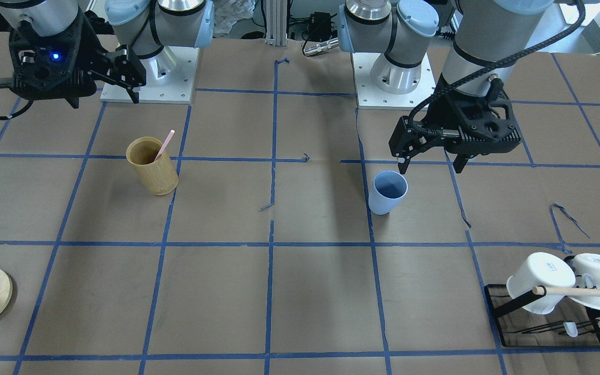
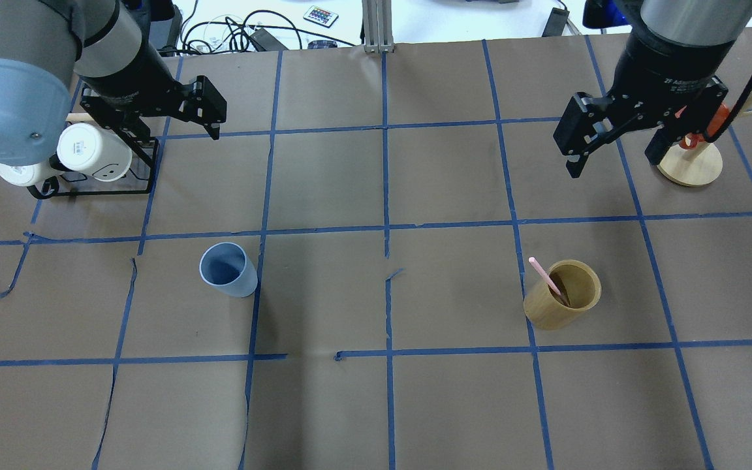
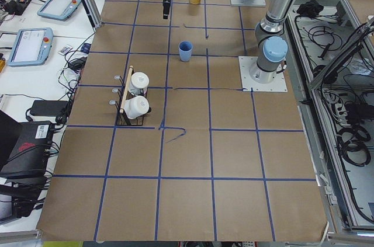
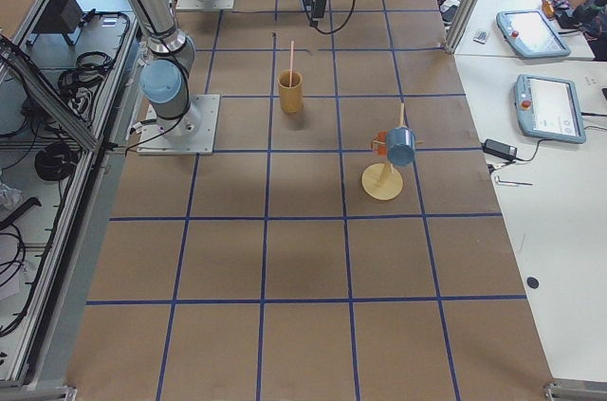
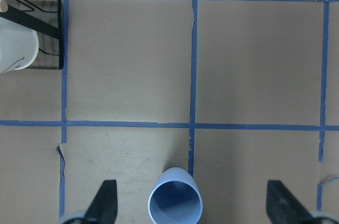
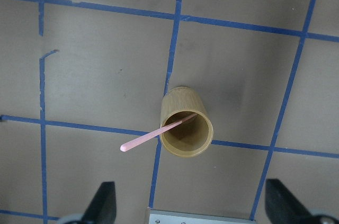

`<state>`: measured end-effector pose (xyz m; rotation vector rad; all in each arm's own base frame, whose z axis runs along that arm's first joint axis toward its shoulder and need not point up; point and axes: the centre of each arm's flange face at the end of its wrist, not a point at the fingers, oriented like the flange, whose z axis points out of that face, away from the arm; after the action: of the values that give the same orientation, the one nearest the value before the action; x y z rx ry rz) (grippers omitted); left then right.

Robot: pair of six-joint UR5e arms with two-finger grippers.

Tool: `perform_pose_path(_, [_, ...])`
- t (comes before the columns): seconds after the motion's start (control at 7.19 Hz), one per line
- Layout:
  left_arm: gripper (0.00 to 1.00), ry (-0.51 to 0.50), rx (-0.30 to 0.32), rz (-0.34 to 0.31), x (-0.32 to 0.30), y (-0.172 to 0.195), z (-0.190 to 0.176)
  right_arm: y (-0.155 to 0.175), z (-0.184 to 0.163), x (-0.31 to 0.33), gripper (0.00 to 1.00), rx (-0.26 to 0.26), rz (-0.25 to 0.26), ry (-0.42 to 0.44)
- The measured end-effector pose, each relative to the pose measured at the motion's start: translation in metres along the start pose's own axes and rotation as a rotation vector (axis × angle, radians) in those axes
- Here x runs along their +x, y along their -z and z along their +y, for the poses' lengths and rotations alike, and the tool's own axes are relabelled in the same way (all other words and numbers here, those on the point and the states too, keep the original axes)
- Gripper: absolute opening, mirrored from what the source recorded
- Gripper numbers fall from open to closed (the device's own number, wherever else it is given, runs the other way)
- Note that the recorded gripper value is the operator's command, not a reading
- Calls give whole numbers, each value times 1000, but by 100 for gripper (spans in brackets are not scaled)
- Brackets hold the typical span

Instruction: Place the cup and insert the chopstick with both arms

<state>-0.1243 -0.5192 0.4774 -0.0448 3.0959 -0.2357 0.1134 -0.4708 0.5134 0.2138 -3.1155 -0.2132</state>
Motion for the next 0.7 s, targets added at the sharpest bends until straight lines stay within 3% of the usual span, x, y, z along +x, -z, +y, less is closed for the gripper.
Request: perform_pose_path(0.7, [100,-29,11,-7,4,7,3,5,-2,-1,100,28,-5,0])
